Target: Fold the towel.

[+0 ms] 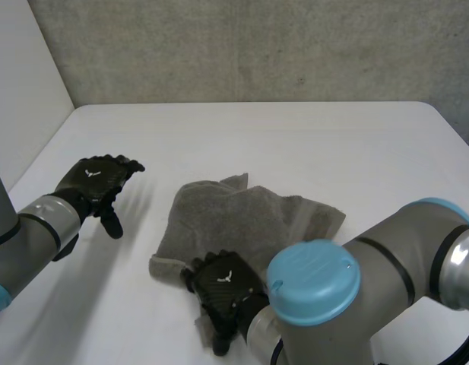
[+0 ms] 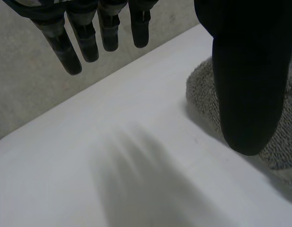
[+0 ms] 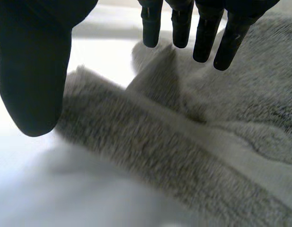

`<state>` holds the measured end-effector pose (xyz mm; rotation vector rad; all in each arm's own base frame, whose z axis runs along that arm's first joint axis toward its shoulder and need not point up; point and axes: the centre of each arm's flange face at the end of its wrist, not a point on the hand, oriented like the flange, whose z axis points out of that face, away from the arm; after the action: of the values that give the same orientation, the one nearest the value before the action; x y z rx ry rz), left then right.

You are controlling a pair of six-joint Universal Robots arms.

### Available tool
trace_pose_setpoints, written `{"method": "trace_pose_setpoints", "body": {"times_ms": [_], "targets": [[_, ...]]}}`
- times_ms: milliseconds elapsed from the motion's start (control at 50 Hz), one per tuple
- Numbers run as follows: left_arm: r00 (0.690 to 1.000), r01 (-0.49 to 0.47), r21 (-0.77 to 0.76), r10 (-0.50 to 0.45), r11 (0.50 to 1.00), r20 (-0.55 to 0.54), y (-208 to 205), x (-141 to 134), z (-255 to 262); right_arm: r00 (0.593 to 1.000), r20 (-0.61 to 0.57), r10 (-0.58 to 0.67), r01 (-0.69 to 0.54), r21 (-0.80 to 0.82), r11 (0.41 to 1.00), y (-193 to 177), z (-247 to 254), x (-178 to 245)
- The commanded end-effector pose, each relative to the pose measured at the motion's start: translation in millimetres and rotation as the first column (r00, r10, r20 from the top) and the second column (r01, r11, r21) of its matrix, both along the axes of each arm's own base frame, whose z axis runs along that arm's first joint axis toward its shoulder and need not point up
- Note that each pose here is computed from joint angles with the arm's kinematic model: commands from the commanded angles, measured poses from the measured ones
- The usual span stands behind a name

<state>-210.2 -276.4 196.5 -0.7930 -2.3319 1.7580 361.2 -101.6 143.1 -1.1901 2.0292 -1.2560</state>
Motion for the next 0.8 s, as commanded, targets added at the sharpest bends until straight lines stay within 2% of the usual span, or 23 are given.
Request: {"method": "trace_pose_setpoints", "body": {"times_ms": [20, 140, 320, 420, 540, 580, 700, 740, 800], "targets": [[1.000, -0.018, 0.017, 0.018, 1.000, 0.002, 1, 7, -4, 0.998, -0.065, -0.017, 0.013, -0.072, 0.997, -3, -11, -4], [1.000, -0.015, 0.021, 0.015, 1.000, 0.003, 3, 6, -5, 0.995, -0.017, -0.102, 0.098, -0.184, 0.978, -20, -13, -4], [1.000, 0.001, 0.020, -0.001, 1.000, 0.003, 10, 3, -4, 0.988, -0.024, -0.155, 0.139, -0.326, 0.935, -49, -5, -15], [0.998, 0.058, 0.028, -0.058, 0.998, 0.003, 24, -12, -5, 0.964, 0.091, -0.250, 0.265, -0.389, 0.882, -83, 38, -31], [0.994, 0.109, 0.056, -0.109, 0.992, -0.013, 39, -25, -11, 0.943, 0.144, -0.301, 0.334, -0.418, 0.845, -101, 61, -46], [0.989, 0.139, 0.086, -0.134, 0.987, -0.059, 49, -35, -13, 0.931, 0.178, -0.320, 0.366, -0.433, 0.824, -106, 75, -53], [0.979, 0.144, 0.156, -0.118, 0.977, -0.168, 58, -45, -18, 0.919, 0.201, -0.340, 0.394, -0.429, 0.813, -108, 82, -62], [0.962, 0.157, 0.185, -0.108, 0.970, -0.250, 60, -57, -25, 0.917, 0.204, -0.343, 0.398, -0.417, 0.817, -107, 82, -63], [0.944, 0.166, 0.192, -0.100, 0.967, -0.314, 57, -66, -32, 0.916, 0.204, -0.344, 0.399, -0.410, 0.820, -104, 82, -65]]}}
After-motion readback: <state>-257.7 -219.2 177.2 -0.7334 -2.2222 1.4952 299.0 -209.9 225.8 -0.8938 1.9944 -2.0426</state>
